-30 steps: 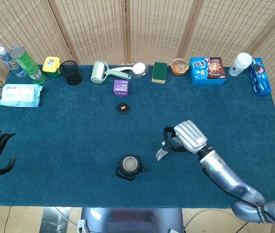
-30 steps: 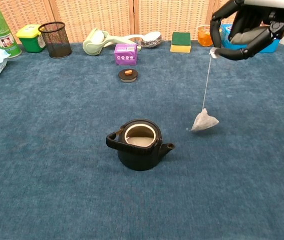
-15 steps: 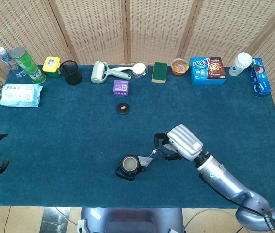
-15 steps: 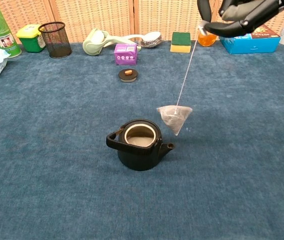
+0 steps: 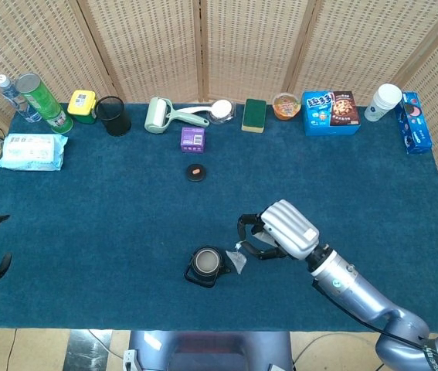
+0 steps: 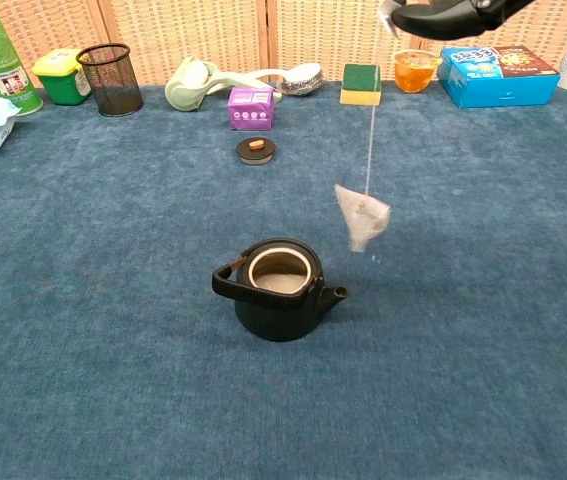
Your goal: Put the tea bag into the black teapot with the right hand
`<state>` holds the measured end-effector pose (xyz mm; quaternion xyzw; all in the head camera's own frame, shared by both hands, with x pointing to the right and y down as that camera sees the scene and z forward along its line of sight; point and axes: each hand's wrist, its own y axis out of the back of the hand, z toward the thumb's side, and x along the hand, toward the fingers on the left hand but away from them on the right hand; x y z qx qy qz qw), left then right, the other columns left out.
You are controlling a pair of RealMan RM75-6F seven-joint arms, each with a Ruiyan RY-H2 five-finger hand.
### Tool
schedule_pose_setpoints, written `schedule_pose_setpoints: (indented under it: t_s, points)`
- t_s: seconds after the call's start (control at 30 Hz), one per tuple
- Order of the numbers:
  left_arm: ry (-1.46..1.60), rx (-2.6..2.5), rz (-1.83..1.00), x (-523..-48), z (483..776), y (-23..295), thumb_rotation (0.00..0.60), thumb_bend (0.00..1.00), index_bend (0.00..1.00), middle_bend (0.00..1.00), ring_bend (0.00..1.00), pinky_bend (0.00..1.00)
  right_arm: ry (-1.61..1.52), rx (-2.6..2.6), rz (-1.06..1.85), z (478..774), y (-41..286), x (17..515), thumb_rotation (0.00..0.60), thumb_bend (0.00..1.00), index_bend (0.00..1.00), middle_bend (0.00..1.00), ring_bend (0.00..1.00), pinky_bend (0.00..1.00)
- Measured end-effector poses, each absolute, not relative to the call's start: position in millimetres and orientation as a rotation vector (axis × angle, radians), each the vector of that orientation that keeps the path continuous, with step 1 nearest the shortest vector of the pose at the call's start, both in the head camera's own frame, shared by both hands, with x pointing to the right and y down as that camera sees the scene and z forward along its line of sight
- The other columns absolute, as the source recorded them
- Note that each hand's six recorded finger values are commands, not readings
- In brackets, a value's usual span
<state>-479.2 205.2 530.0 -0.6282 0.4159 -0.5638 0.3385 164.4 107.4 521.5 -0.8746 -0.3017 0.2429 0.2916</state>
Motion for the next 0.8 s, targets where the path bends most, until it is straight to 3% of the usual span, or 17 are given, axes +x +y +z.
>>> schedule_pose_setpoints:
  t_s: [0.8]
  points:
    - [1.103, -1.645, -1.497, -495.3, 537.1, 215.0, 0.6, 0.45, 0.16, 0.19, 0.08, 0.14, -0.737, -2.326, 0.679, 530.3, 117.1, 128.7, 0.6, 0.53, 0.68, 1.0, 1.0, 1.0]
